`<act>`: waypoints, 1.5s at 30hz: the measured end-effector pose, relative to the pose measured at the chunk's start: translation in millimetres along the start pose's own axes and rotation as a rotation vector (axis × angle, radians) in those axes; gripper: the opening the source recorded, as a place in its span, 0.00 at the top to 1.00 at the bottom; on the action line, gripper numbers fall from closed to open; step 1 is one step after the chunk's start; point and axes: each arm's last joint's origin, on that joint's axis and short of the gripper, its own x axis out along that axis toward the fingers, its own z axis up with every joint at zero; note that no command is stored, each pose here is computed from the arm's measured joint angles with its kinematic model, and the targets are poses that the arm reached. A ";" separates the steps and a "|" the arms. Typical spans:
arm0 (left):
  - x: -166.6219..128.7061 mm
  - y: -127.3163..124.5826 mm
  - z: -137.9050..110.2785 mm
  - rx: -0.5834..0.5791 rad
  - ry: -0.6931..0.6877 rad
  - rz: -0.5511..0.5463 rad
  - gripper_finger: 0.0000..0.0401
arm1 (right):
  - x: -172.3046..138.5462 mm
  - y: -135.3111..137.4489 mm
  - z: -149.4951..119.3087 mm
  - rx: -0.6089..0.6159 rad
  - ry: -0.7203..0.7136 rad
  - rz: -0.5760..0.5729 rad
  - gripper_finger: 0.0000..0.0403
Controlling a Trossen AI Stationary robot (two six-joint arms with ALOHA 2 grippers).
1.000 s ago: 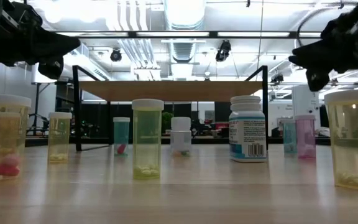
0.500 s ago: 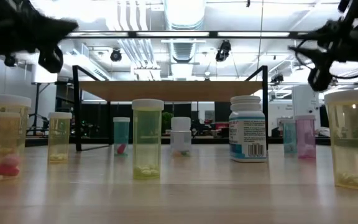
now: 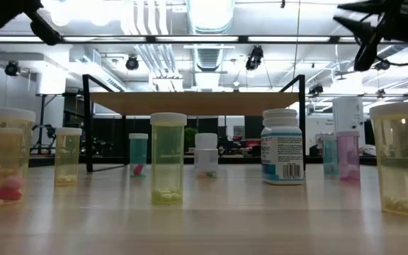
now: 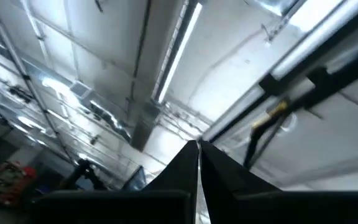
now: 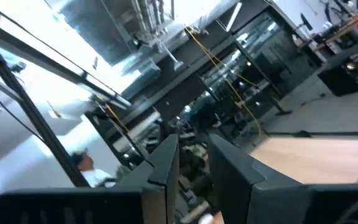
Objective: Pick and place medicine bottles onto shelf by color
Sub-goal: Put the orange pill bottle on the shelf
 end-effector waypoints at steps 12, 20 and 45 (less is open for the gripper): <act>81.9 -39.0 36.3 -0.154 0.073 0.117 1.00 | -0.3 27.1 33.1 0.017 -0.093 0.077 0.81; 128.8 -57.0 27.1 -0.507 0.907 0.686 1.00 | -1.4 35.9 44.0 0.014 -0.096 0.079 0.81; 121.4 -27.3 -97.3 -0.197 1.608 1.741 0.93 | -0.7 31.2 38.2 0.011 -0.027 0.022 0.81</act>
